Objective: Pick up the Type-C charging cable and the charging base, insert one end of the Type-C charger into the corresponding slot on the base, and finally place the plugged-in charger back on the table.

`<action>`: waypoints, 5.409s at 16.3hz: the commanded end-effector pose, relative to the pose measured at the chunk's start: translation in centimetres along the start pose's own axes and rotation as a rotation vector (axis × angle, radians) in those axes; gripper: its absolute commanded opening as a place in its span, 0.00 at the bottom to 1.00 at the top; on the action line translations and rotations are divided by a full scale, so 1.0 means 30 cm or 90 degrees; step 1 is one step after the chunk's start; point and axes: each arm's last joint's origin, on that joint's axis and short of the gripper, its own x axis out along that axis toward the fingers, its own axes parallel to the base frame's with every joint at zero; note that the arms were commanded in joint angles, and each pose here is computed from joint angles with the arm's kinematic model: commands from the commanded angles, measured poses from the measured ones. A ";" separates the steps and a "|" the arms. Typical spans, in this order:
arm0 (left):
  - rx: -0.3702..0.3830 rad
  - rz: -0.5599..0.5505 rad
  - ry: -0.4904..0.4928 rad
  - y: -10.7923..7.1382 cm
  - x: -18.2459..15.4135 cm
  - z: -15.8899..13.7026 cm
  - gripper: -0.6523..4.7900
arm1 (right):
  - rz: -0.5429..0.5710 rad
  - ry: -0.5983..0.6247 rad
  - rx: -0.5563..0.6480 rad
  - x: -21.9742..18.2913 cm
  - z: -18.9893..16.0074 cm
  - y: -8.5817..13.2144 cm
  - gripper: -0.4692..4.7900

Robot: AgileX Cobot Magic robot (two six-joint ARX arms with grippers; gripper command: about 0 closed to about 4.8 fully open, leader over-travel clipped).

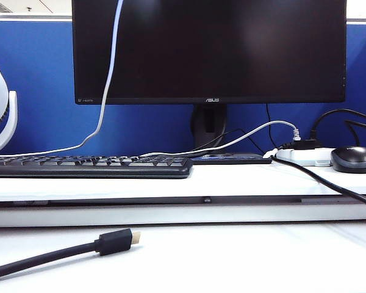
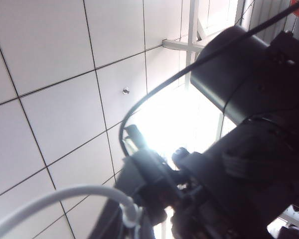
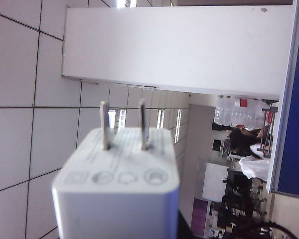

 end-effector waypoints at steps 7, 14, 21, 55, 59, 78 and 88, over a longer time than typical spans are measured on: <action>-0.024 0.026 -0.016 0.079 -0.023 0.021 0.11 | 0.009 0.002 -0.041 -0.053 -0.019 0.054 0.08; -0.119 0.036 -0.019 0.084 -0.023 0.023 0.11 | 0.014 0.002 -0.050 -0.038 -0.034 0.048 0.08; -0.155 0.029 -0.001 0.075 -0.025 0.007 0.11 | -0.001 0.003 -0.048 -0.020 -0.059 0.031 0.08; -0.074 0.007 0.004 0.075 -0.034 -0.015 0.11 | 0.012 0.016 -0.007 -0.055 -0.111 0.074 0.08; -0.081 -0.005 -0.008 0.079 -0.036 -0.008 0.11 | -0.009 0.014 -0.036 -0.055 -0.108 0.063 0.08; -0.277 -0.019 -0.051 0.100 -0.040 0.012 0.11 | -0.017 0.030 -0.042 -0.047 -0.106 0.052 0.08; -0.249 0.010 0.008 0.094 -0.040 -0.002 0.11 | 0.008 0.011 -0.069 -0.037 -0.115 0.058 0.08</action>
